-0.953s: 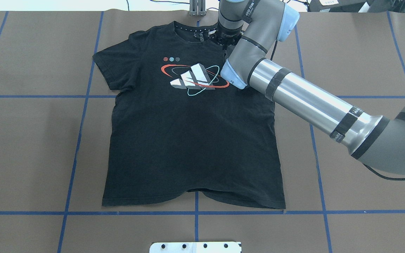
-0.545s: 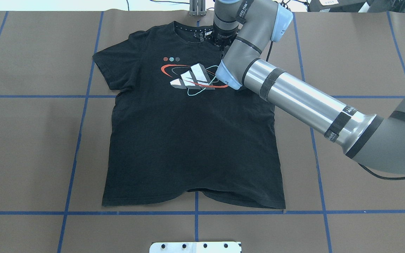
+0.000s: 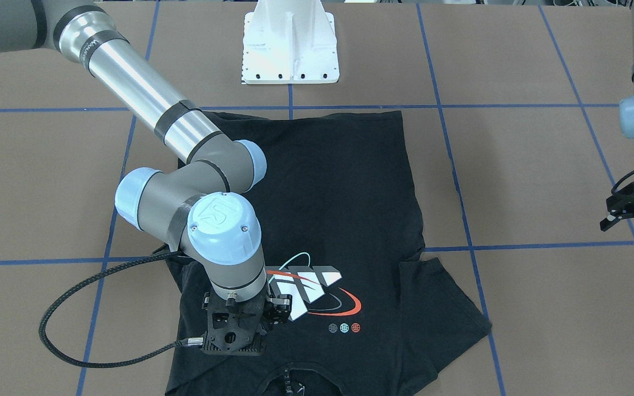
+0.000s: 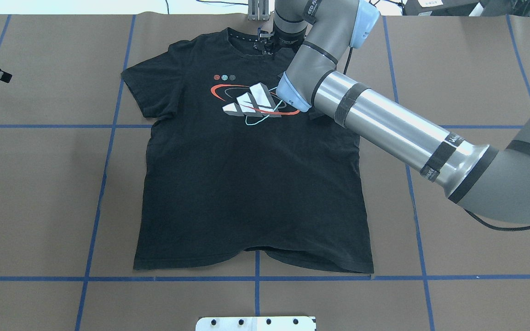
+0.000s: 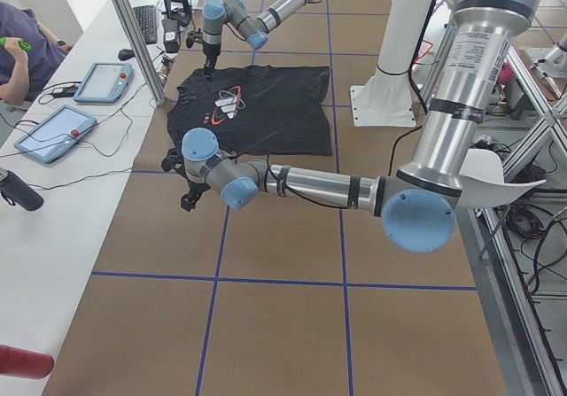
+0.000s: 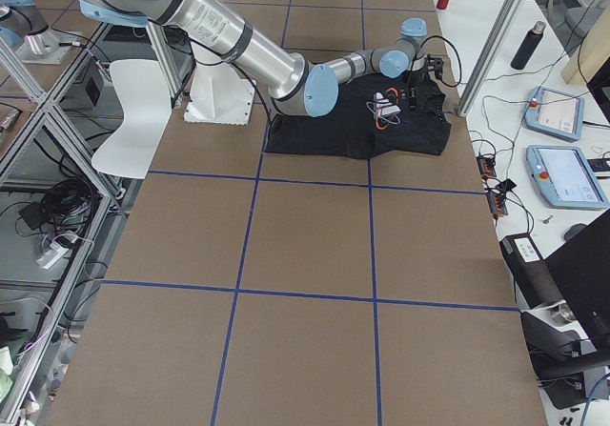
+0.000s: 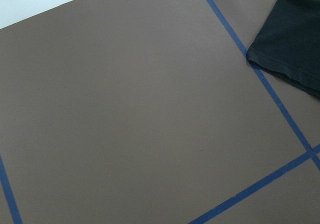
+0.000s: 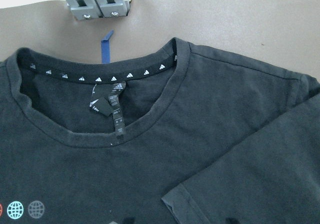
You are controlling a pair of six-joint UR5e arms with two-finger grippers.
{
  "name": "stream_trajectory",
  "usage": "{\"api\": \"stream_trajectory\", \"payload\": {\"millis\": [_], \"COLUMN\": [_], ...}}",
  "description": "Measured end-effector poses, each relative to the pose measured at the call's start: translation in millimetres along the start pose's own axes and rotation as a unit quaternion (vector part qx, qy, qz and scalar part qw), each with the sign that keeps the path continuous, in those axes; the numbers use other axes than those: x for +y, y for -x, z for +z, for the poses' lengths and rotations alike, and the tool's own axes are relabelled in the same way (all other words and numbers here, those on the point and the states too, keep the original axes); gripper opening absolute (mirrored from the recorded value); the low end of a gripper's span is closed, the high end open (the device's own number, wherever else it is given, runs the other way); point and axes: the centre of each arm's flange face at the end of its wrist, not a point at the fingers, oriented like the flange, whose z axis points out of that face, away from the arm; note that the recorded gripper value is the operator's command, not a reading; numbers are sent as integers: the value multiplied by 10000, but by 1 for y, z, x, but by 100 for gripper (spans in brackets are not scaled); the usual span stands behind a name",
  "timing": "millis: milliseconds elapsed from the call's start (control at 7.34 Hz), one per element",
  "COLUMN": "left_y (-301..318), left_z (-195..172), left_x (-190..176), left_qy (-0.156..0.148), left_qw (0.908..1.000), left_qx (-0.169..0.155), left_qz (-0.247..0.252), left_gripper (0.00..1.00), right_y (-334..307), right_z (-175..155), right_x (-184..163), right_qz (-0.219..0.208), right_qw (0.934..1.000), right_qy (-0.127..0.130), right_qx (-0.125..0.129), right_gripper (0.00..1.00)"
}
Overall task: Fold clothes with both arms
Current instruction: 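Push the sleeve with the right gripper inward across the shirt body, then raise the right gripper away while the left arm moves toward the shirt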
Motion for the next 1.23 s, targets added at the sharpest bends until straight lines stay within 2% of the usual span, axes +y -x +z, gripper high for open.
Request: {"api": "stream_trajectory", "payload": {"millis": [272, 545, 953, 1226], "left_y": [-31, -60, -112, -139], "left_z": [21, 65, 135, 168], "left_x": [-25, -43, -76, -95], "left_qy": [-205, -543, -735, -867], "left_qw": [9985, 9926, 9836, 9748], "left_qx": [-202, -282, -468, -675], "left_qz": [-473, -1049, -1577, -1940], "left_gripper": [100, 100, 100, 98], "right_y": [-15, -55, -184, -261], "right_z": [-16, -21, -19, -21], "right_x": [-17, -25, -18, -7], "right_qz": [59, -147, -700, -1008], "right_qw": [9998, 9996, 9971, 9944], "right_qy": [177, 237, 271, 307], "right_qx": [20, -12, -84, -79], "right_gripper": [100, 100, 100, 100]}}
